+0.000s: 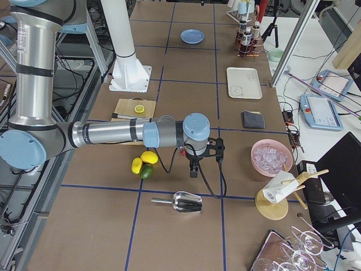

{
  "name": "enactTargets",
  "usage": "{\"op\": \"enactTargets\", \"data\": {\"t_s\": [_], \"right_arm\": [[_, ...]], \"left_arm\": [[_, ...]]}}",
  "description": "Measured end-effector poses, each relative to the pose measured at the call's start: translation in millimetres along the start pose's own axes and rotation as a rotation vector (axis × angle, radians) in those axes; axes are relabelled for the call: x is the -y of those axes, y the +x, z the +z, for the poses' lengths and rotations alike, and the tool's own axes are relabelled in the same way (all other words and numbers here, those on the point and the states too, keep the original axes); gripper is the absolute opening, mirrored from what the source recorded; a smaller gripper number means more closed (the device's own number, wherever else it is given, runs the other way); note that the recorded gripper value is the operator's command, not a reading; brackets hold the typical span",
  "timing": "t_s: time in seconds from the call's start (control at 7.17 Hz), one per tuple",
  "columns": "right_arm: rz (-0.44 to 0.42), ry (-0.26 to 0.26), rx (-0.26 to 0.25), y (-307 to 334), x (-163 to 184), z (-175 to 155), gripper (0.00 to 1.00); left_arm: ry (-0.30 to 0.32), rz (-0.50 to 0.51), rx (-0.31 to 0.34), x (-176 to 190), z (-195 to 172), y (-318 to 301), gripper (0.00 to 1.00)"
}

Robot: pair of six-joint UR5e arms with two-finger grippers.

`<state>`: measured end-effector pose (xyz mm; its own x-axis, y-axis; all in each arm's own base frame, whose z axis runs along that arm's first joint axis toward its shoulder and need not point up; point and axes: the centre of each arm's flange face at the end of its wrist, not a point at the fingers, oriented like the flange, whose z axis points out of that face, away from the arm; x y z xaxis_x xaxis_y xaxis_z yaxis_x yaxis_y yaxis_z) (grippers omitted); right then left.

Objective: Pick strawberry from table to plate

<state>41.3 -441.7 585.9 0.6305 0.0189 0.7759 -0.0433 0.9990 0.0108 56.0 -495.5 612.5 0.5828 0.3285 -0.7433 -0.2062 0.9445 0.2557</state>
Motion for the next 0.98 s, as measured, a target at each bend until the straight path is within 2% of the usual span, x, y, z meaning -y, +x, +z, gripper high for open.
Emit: {"op": "enactTargets", "data": {"t_s": [0.14,0.42,0.98], "right_arm": [[-0.005,0.001,0.01,-2.5,-0.5,-1.2,1.0],[-0.012,0.003,0.021,-4.5,-0.9,-1.9,1.0],[-0.035,0.011,0.024,-4.8,-1.3,1.2,1.0]], "left_arm": [[-0.004,0.016,-0.017,3.3,26.7,14.7,1.0],[-0.025,-0.028,-0.039,5.1,76.2,55.6,0.98],[-0.062,-0.02,-0.018,-1.3,115.6,79.1,0.91]]}}
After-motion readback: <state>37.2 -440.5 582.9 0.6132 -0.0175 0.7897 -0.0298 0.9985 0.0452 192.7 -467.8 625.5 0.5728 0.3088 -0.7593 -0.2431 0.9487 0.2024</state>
